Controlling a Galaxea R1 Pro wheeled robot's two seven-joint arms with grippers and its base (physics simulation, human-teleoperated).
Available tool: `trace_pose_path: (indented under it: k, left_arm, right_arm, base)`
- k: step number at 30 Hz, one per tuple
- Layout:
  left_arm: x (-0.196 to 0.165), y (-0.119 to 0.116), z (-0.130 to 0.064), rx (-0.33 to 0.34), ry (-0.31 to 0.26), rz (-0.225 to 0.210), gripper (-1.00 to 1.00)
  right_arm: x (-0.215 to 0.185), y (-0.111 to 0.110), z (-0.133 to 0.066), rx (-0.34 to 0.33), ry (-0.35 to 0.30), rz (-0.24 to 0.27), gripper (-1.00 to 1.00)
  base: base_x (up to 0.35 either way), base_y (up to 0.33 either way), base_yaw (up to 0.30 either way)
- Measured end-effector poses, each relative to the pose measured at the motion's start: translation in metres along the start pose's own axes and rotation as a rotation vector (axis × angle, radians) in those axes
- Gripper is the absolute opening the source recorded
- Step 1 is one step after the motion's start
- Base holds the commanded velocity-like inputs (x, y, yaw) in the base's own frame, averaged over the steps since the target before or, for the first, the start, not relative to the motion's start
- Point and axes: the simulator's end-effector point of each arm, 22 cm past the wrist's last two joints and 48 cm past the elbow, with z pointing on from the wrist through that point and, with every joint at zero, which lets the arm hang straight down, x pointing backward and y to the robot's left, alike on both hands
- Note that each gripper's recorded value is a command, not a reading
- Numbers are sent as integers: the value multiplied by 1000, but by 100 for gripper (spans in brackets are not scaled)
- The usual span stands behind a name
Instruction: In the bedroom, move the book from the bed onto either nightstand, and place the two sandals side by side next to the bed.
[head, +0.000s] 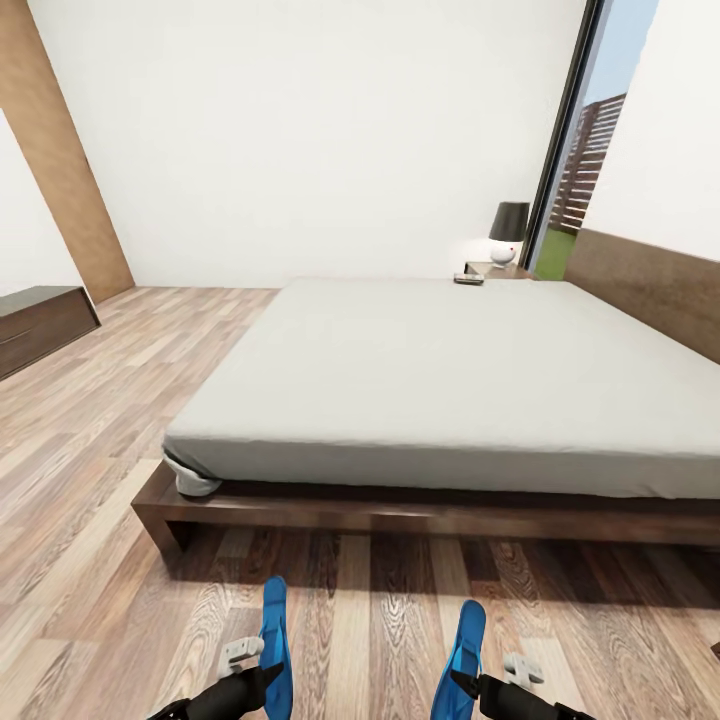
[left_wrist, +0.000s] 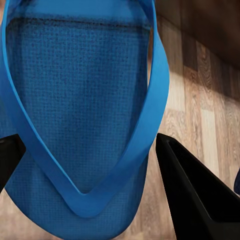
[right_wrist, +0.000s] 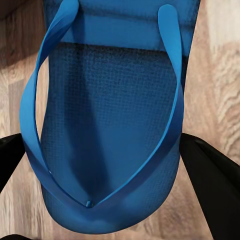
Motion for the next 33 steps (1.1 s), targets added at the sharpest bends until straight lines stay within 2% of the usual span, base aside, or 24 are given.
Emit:
trace_pose_path:
  k: [9, 11, 13, 14, 15, 16, 18, 20, 21, 23, 26, 29, 33]
  left_arm:
    - [-3, 3, -1, -4, -5, 3, -100]
    - [-9, 19, -8, -41, -12, 11, -100]
    - [-12, 30, -13, -74, -12, 17, -100]
    - [-13, 35, -14, -93, -14, 17, -100]
    - [-13, 39, -15, -109, -14, 18, -100]
    - [-14, 46, -16, -139, -15, 20, -100]
    - [-20, 55, -17, -185, -26, 26, -100]
    - [-42, 60, -17, -219, -59, 53, -100]
    - [-47, 59, -17, -223, -59, 66, -100]
    - [-54, 63, -18, -251, -41, 92, -100]
    - [-63, 78, -21, -362, -4, 165, -100]
    - [-62, 85, -20, -441, 6, 193, -100]
    - [-66, 103, -28, -589, 10, 235, -100]
  right_arm:
    - [0, 0, 0, 0, 0, 0, -100]
    - [-5, -8, -5, 9, -9, 0, -100]
    - [-26, -51, -31, 68, -30, -14, -100]
    - [-39, -77, -52, 92, -37, -34, -100]
    - [-54, -94, -71, 96, -60, -35, -100]
    - [-63, -98, -88, 51, -62, -51, -100]
    - [-70, -86, -103, -51, -63, -64, -100]
    - [-72, -60, -115, -196, -61, -71, -100]
    - [-72, -55, -117, -226, -59, -72, -100]
    - [-72, -49, -120, -256, -58, -72, -100]
    - [-72, -47, -123, -270, -57, -74, -100]
    - [-72, -47, -123, -272, -56, -74, -100]
    - [-73, -47, -123, -273, -56, -75, -100]
  base:
    - [0, 0, 0]
    - [0, 0, 0]
    - [0, 0, 0]
    - [0, 0, 0]
    - [0, 0, 0]
    - [0, 0, 0]
    - [0, 0, 0]
    - [0, 0, 0]
    - [0, 0, 0]
    - [0, 0, 0]
    - [0, 0, 0]
    - [0, 0, 0]
    - [0, 0, 0]
